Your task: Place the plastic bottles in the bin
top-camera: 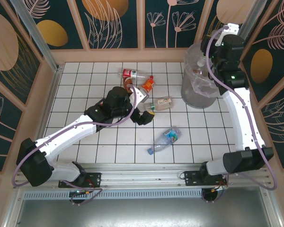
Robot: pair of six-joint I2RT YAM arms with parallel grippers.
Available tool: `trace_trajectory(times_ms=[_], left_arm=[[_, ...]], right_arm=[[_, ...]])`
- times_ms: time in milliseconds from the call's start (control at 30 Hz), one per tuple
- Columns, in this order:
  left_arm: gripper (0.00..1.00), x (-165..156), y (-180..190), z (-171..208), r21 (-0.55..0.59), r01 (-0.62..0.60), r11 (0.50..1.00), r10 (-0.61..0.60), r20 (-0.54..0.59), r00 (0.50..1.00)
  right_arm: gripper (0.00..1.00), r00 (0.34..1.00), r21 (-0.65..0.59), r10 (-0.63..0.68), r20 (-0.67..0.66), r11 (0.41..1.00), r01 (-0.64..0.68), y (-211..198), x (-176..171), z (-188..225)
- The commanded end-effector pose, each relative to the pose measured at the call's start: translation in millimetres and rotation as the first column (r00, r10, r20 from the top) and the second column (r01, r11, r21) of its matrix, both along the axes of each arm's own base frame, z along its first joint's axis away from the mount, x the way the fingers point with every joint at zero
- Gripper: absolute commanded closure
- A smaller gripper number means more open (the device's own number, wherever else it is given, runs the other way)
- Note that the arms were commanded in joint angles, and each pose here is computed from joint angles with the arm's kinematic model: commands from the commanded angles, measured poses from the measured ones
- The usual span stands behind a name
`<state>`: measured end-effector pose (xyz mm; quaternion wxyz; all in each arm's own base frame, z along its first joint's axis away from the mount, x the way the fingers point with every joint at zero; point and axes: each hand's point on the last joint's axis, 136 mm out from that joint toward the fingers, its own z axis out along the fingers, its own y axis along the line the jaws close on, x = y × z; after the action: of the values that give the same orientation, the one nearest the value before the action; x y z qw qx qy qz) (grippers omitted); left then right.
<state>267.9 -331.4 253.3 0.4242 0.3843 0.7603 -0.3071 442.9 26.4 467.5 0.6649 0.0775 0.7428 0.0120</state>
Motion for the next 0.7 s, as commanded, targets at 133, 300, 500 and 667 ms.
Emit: trace_trajectory(times_ms=[133, 300, 500, 667], left_arm=[[0.01, 3.8, -5.0, 12.6, -0.037, -0.012, 0.999, 0.013, 0.012, 1.000], [0.01, 4.5, -6.1, 11.0, -0.034, -0.015, 0.999, 0.015, -0.003, 1.000], [0.01, 2.2, -10.6, 8.2, -0.039, 0.000, 0.999, -0.002, -0.043, 0.999], [0.01, 3.2, -8.7, 6.1, -0.024, -0.007, 1.000, 0.006, -0.041, 0.999]], right_arm=[[0.50, 0.982, -0.102, -0.187, -0.012, 0.977, 0.185, -38.2, 24.6, -18.7], [0.50, 0.972, -0.061, -0.235, -0.018, 0.970, 0.234, -64.7, 40.0, -37.1], [0.50, 0.972, -0.086, -0.223, -0.072, 0.972, 0.217, -76.4, 60.9, -72.3], [0.48, 0.951, -0.185, -0.254, -0.177, 0.958, 0.221, -84.1, 73.2, -107.1]])
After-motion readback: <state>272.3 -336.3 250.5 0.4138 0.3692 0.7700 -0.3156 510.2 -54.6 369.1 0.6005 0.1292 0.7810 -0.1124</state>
